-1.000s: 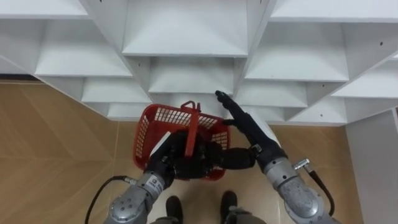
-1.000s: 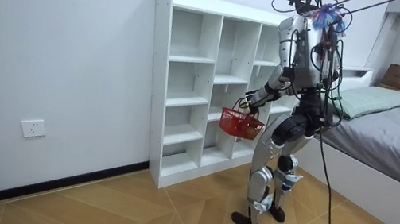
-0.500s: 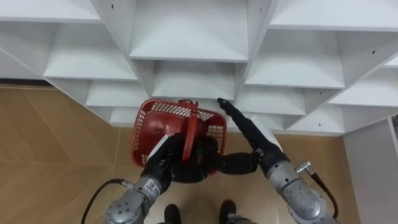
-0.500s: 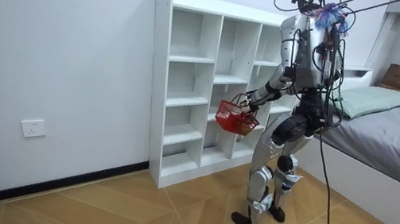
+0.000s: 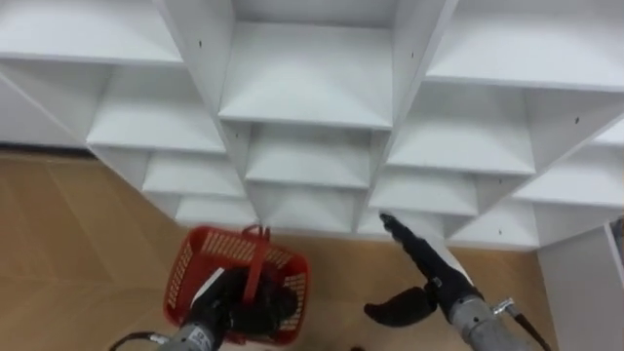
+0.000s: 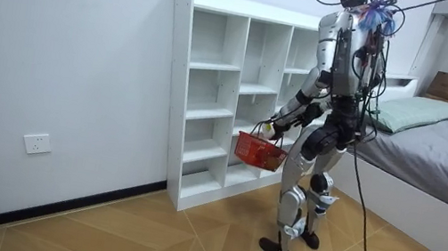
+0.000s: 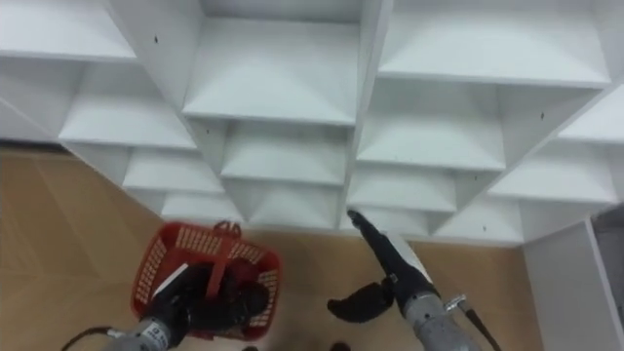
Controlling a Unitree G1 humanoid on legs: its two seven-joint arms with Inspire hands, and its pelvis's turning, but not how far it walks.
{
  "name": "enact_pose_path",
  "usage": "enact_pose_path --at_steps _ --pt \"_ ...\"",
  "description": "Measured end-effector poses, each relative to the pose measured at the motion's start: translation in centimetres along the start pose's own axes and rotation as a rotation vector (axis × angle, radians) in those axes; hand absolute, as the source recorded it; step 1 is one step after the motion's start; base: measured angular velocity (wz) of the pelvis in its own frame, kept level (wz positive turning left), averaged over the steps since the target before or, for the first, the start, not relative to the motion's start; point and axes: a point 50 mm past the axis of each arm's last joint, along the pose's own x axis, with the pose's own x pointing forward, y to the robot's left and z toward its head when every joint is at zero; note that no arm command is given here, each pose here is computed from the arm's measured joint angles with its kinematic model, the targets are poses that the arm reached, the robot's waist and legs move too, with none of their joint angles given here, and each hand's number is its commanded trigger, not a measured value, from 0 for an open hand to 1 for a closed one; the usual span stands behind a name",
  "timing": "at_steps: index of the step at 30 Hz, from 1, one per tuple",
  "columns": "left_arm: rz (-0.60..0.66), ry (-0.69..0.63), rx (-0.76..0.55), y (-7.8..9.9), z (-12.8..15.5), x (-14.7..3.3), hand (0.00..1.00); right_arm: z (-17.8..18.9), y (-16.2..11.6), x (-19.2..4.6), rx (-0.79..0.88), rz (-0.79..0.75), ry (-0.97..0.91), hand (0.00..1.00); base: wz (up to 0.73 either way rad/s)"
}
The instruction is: Collect fruits from the closet
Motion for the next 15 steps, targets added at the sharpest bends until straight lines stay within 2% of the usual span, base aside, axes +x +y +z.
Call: enact_pose_path --at_steps 6,11,15 --pt "0.057 0.096 -0.001 1.1 -2.8 -1.4 1.00 -3.7 0.5 -2.0 0.113 -0.061 0.148 0.00 0.06" --pt "0.150 0.156 -0.068 2.4 -5.1 -3.4 1.00 -6.5 0.9 -4.3 0.203 -0.148 0.269 0.00 0.05" --pt "0.194 0.188 -0.093 2.9 -6.0 -4.1 1.00 -8.0 0.9 -5.2 0.242 -0.198 0.340 0.00 0.00"
